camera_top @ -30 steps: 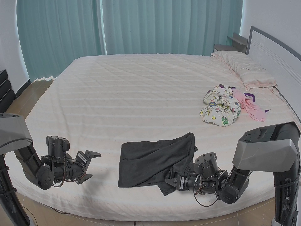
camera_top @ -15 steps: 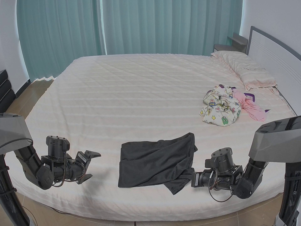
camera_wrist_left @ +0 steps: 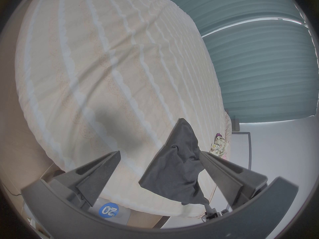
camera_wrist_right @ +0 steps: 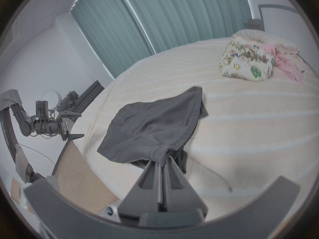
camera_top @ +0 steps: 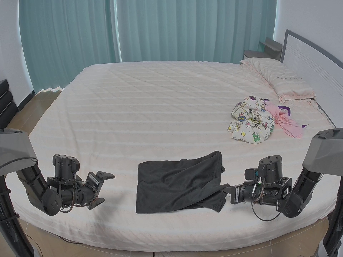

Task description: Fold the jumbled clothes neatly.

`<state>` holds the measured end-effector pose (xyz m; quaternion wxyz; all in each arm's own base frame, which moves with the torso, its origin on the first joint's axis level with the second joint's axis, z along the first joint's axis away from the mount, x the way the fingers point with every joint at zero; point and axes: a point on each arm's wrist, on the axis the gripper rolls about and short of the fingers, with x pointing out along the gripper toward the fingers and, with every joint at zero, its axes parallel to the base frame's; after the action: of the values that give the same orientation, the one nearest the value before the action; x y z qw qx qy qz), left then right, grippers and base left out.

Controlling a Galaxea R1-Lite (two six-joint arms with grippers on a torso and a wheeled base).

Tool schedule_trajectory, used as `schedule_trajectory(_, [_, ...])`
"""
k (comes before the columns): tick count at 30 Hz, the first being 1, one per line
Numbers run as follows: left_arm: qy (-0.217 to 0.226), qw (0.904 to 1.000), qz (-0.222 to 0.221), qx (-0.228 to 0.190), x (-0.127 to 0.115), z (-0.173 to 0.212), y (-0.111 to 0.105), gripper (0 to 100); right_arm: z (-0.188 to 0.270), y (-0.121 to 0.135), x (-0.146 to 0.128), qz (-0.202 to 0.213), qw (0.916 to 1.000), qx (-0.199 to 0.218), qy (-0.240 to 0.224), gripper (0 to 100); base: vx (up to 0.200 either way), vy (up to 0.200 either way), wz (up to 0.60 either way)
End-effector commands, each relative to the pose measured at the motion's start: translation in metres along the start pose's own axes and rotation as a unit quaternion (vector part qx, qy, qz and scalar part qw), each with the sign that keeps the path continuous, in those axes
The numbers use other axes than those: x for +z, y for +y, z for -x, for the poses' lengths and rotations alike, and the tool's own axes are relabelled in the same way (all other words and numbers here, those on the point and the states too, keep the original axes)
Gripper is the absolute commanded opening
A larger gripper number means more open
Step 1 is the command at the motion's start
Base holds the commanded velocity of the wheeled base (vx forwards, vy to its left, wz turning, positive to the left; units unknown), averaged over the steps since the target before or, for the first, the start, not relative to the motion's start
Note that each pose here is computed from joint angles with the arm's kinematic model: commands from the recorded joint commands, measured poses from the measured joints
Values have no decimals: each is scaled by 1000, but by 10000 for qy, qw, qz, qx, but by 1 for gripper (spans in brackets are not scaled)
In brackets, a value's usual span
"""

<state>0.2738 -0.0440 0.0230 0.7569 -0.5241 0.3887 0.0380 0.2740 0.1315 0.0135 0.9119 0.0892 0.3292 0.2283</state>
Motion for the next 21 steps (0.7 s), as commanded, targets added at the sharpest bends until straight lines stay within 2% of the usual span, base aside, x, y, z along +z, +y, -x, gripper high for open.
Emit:
schedule_trajectory(1, [5,10000,1,5,0,0,0,100,8,-4,17,246,9992,-33,-327,0,0,0,0])
schedule_trajectory(7, [5,10000,1,5,0,0,0,100,10,-7,34,524,9966,99,-622,0,0,0,0])
schedule_trajectory(16, [5,10000,1,5,0,0,0,100,4,-6,43,1068,9911,269,-752,0,0,0,0])
schedule_trajectory(18, [5,10000,1,5,0,0,0,100,6,-10,41,1170,9902,283,-704,0,0,0,0])
schedule_trajectory(21, [0,10000,6,6,0,0,0,100,9,-24,23,1390,9893,303,-318,0,0,0,0])
